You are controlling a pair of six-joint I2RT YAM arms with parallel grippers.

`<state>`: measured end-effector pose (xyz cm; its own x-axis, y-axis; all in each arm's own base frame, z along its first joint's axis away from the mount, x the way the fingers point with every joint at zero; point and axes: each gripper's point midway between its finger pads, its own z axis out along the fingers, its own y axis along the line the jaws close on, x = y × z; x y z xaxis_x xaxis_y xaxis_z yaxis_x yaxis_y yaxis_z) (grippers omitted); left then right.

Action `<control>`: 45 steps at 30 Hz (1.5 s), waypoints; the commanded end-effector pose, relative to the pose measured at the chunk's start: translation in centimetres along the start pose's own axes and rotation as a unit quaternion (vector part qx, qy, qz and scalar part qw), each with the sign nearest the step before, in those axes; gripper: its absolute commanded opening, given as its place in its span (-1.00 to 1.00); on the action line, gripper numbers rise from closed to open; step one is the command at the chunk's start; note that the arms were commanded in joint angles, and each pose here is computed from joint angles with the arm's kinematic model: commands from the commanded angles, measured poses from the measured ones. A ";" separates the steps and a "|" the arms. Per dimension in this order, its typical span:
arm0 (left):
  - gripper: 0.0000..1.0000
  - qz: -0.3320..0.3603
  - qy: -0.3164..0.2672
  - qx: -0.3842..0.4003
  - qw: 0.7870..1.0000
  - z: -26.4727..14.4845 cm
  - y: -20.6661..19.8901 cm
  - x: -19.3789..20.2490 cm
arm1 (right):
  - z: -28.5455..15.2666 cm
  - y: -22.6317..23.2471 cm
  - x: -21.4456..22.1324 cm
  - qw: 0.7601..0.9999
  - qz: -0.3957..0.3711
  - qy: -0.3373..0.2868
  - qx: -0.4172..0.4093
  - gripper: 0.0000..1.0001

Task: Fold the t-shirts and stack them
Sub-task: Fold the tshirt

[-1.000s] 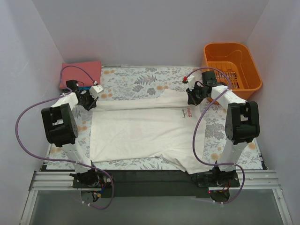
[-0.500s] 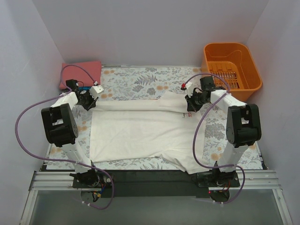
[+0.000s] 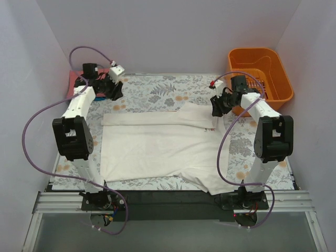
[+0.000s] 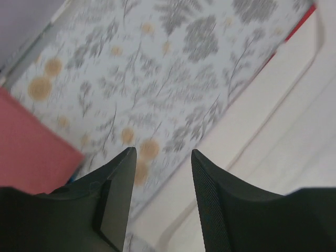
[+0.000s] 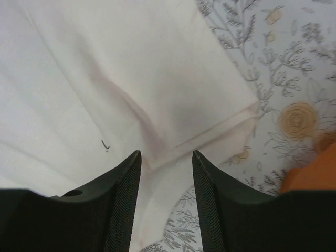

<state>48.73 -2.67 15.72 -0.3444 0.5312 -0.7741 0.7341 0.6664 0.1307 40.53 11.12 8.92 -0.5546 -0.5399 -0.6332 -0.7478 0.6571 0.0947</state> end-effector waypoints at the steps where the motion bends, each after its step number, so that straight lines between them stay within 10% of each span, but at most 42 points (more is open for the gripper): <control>1: -0.10 -0.079 -0.048 0.068 0.993 5.6 -6.1 -7.2 | -2.0 -2.1 -4.5 0.998 0.018 -0.051 0.034 0.00; 9: 0.11 -0.167 -0.064 0.077 0.981 16.1 -12.6 -13.3 | 1.3 -7.6 -5.4 0.992 0.076 -0.048 0.088 0.01; 20: 0.13 -0.153 -0.050 0.047 0.986 25.8 -16.3 -10.7 | 4.5 -10.1 -3.0 0.987 0.107 -0.016 0.115 0.07; 37: 0.15 -0.144 -0.054 0.090 0.984 29.7 -21.1 -10.5 | 5.6 -10.0 -2.3 0.990 0.105 -0.021 0.087 -0.18; 45: 0.12 -0.137 -0.049 0.095 0.985 30.9 -22.3 -10.0 | 5.4 -9.4 -3.1 0.993 0.096 -0.036 0.066 -0.71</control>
<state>54.79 -38.72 3.15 -0.4530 0.2615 -0.8523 0.7253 0.6640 -0.1817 49.92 9.01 4.28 -0.6981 -0.3690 -0.6136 -0.5452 0.8295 0.1215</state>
